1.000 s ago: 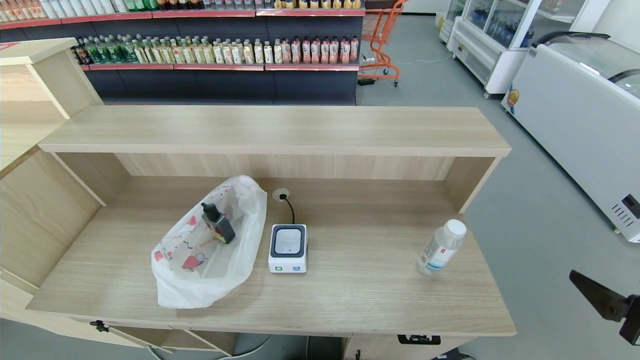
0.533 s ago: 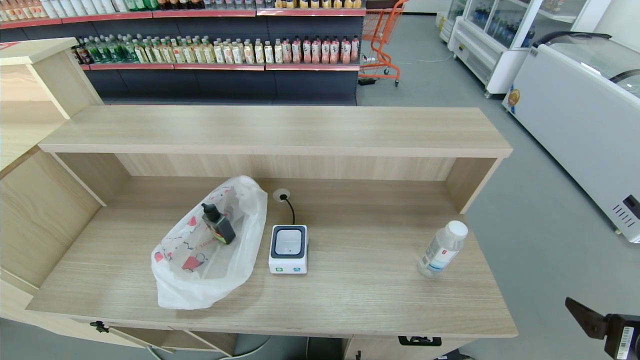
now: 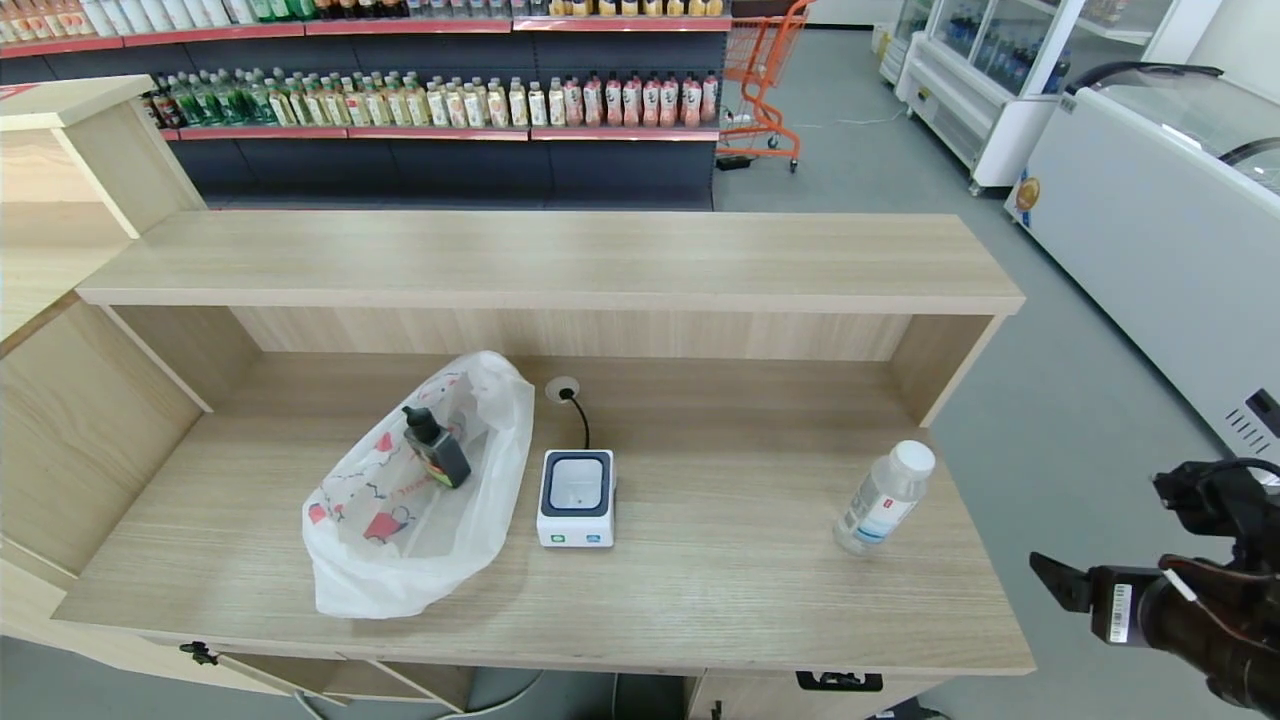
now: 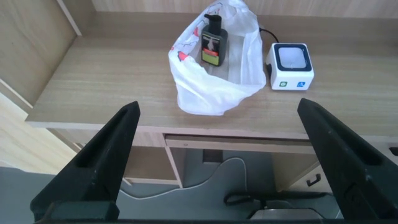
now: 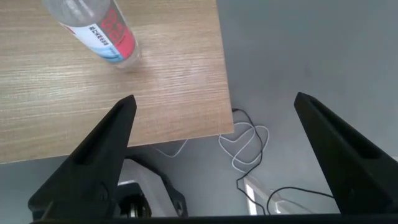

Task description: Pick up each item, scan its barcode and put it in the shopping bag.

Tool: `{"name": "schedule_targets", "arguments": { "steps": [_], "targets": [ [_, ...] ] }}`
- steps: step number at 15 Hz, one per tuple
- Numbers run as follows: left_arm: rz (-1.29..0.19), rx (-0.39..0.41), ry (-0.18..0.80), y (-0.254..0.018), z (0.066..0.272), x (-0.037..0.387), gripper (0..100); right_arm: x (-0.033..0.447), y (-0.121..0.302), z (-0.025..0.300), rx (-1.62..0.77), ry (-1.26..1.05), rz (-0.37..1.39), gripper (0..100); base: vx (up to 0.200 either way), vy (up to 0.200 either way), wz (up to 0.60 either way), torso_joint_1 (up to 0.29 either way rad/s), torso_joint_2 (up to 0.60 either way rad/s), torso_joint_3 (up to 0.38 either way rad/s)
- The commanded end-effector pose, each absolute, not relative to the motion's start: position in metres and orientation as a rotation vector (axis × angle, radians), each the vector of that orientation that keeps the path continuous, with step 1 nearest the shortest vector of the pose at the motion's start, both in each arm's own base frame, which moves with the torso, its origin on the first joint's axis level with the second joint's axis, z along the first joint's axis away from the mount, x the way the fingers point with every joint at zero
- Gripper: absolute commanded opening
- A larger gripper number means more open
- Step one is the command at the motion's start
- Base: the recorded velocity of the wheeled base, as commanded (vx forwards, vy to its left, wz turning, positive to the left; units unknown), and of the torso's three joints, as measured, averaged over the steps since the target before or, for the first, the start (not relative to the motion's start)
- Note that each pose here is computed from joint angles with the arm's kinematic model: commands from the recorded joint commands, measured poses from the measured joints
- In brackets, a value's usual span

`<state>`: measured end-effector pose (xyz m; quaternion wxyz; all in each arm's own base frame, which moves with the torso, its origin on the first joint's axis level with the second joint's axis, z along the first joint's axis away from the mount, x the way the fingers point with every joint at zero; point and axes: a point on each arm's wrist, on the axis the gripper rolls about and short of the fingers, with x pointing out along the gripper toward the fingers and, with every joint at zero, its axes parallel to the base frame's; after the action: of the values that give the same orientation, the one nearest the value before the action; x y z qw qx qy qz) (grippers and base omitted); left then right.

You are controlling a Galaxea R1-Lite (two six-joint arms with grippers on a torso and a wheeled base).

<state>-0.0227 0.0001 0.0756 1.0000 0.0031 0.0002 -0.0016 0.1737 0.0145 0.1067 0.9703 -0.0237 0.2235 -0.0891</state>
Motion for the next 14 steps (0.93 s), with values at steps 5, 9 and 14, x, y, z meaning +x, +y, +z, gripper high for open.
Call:
{"name": "schedule_targets", "arguments": {
  "steps": [5, 9, 14],
  "targets": [
    [-0.003, 0.006, 0.0, 0.0, 0.076, -0.023, 100, 0.222, 0.036, 0.08, -0.075, 0.511, -0.096, 100, 0.0, 0.0, 0.0, 0.0, 0.0, 0.0],
    [-0.003, 0.006, 0.0, 0.0, 0.076, -0.023, 100, 0.236, 0.042, 0.059, -0.086, 0.536, -0.071, 100, 0.0, 0.0, 0.0, 0.0, 0.0, 0.0],
    [-0.003, 0.006, 0.0, 0.0, 0.076, -0.023, 100, 0.254, 0.047, 0.052, -0.068, 0.486, 0.002, 100, 0.0, 0.0, 0.0, 0.0, 0.0, 0.0]
  ]
}}
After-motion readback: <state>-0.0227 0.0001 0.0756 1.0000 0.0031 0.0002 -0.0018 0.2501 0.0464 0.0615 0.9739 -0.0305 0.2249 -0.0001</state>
